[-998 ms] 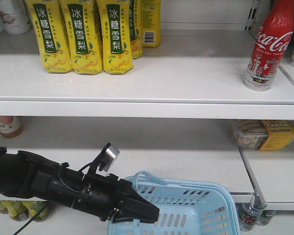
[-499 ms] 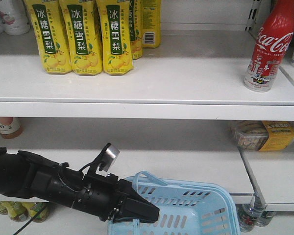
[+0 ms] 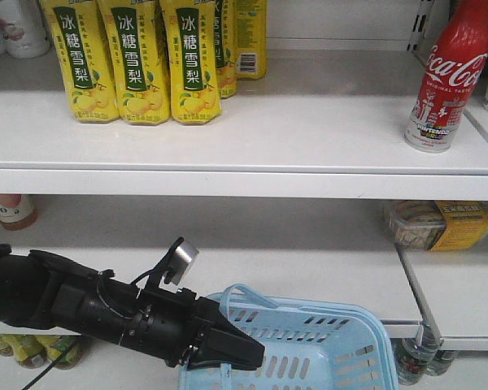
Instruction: Place coke in basket with both arms
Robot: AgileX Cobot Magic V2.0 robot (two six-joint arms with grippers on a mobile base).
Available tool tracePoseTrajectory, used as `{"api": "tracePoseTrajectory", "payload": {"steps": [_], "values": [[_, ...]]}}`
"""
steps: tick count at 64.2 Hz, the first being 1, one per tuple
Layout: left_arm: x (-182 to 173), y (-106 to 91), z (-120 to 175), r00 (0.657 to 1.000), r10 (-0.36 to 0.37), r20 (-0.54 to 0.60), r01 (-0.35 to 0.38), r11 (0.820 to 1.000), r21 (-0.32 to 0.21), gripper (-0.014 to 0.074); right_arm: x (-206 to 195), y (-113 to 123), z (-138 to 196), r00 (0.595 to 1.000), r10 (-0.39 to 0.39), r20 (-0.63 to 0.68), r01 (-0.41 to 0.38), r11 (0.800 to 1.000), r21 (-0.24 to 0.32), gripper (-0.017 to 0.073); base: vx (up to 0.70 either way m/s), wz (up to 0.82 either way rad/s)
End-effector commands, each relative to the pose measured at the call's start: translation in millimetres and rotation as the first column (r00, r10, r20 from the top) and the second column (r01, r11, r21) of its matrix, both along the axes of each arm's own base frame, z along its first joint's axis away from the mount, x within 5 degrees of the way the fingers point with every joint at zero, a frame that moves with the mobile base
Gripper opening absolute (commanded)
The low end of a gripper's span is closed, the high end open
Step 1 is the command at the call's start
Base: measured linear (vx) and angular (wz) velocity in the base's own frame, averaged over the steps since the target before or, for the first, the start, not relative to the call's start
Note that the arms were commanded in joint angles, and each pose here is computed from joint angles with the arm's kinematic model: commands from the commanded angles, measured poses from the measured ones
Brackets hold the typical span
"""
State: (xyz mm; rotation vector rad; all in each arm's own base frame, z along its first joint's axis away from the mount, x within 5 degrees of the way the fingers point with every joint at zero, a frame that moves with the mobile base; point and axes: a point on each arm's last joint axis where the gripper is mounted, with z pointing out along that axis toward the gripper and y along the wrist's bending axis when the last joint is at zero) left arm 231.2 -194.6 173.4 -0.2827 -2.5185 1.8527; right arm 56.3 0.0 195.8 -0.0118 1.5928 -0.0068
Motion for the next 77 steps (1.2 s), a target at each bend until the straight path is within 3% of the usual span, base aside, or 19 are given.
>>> {"api": "tracePoseTrajectory", "payload": {"steps": [1, 19, 28, 39, 51, 59, 63, 71, 77], "values": [[-1, -3.4, 28, 1.0, -0.002, 0.025, 0.006, 0.99, -0.139, -0.0006, 0, 0, 5, 0.997, -0.002, 0.076, 0.003, 1.0, -0.008, -0.001, 0.0, 0.0], [-1, -3.4, 28, 1.0, -0.002, 0.025, 0.006, 0.99, -0.139, -0.0006, 0, 0, 5, 0.997, -0.002, 0.076, 0.003, 1.0, -0.008, -0.001, 0.0, 0.0], [-1, -3.4, 28, 1.0, -0.002, 0.025, 0.006, 0.99, -0.139, -0.0006, 0, 0, 7, 0.995, 0.001, 0.098, 0.009, 0.995, -0.102, -0.001, 0.0, 0.0], [-1, -3.4, 28, 1.0, -0.002, 0.025, 0.006, 0.99, -0.139, -0.0006, -2, 0, 18, 0.985, 0.004, 0.175, 0.006, 0.998, -0.059, -0.001, 0.0, 0.0], [-1, -3.4, 28, 1.0, -0.002, 0.025, 0.006, 0.99, -0.139, -0.0006, -12, -1, 60, 0.985, -0.009, 0.172, 0.01, 1.0, -0.001, -0.001, 0.0, 0.0], [-1, -3.4, 28, 1.0, -0.002, 0.025, 0.006, 0.99, -0.139, -0.0006, -17, -3, 97, 0.993, -0.033, 0.11, 0.045, 0.994, -0.102, -0.001, 0.0, 0.0], [-1, -3.4, 28, 1.0, -0.002, 0.025, 0.006, 0.99, -0.139, -0.0006, -14, -4, 111, 0.996, -0.041, 0.08, 0.05, 0.992, -0.113, -0.001, 0.0, 0.0], [-1, -3.4, 28, 1.0, -0.002, 0.025, 0.006, 0.99, -0.139, -0.0006, -2, -3, 129, 0.999, -0.035, 0.007, 0.035, 0.999, -0.036, -0.001, 0.0, 0.0], [-1, -3.4, 28, 1.0, -0.002, 0.025, 0.006, 0.99, -0.139, -0.0006, 6, -3, 139, 0.999, -0.029, 0.025, 0.03, 0.999, -0.031, -0.001, 0.0, 0.0]]}}
